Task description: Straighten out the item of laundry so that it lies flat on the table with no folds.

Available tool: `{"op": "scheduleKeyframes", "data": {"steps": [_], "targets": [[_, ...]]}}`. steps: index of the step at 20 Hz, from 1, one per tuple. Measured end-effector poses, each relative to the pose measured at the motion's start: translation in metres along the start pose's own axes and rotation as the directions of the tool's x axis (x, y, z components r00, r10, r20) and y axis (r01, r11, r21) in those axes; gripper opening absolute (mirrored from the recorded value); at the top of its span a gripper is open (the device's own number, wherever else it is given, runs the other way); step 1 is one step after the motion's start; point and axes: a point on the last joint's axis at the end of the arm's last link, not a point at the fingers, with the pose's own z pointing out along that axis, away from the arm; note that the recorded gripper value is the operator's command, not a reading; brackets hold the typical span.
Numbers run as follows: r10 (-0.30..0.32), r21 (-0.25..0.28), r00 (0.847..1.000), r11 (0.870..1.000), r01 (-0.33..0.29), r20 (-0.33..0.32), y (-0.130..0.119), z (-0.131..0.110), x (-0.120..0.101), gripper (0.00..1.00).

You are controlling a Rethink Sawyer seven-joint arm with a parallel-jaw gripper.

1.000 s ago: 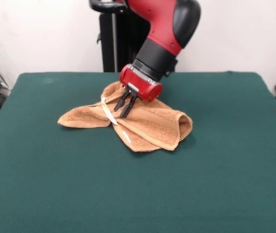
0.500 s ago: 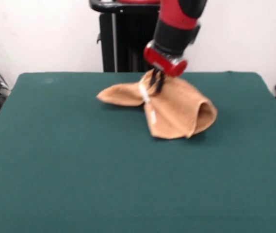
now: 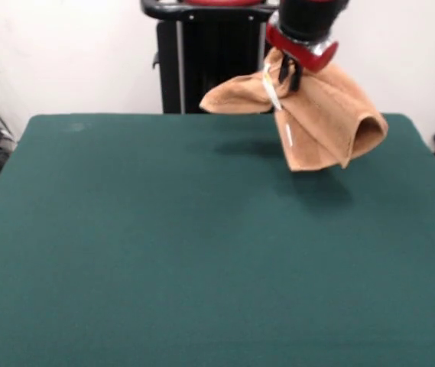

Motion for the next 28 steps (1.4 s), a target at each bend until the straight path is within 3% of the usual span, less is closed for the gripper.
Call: {"op": "scheduleKeyframes", "data": {"steps": [6,9,12,13,14,15,17,19,20,21,23,24,28], "targets": [[-0.005,-0.039,0.999,0.999,0.006,0.044,0.001,-0.035,-0.020,0.00],[0.018,-0.084,0.999,0.996,-0.015,0.031,0.000,-0.055,-0.037,0.00],[0.100,-0.202,0.994,0.974,-0.107,-0.043,-0.004,-0.073,-0.072,0.00],[0.124,-0.238,0.990,0.961,-0.138,-0.074,-0.004,-0.077,-0.082,0.00],[0.168,-0.314,0.974,0.927,-0.208,-0.150,-0.005,-0.082,-0.101,0.00],[0.173,-0.323,0.972,0.921,-0.217,-0.160,-0.005,-0.083,-0.104,0.00],[0.207,-0.423,0.936,0.849,-0.317,-0.286,-0.007,-0.087,-0.131,0.00],[0.202,-0.482,0.912,0.797,-0.365,-0.356,-0.009,-0.089,-0.145,0.00],[0.193,-0.503,0.905,0.777,-0.377,-0.380,-0.010,-0.089,-0.150,0.00],[0.160,-0.547,0.895,0.742,-0.387,-0.417,-0.011,-0.088,-0.155,0.00],[0.128,-0.573,0.893,0.726,-0.380,-0.430,-0.011,-0.088,-0.155,0.00],[0.060,-0.616,0.897,0.706,-0.349,-0.438,-0.008,-0.087,-0.149,0.00],[-0.066,-0.675,0.896,0.683,-0.279,-0.438,-0.001,-0.084,-0.134,0.00]]}}
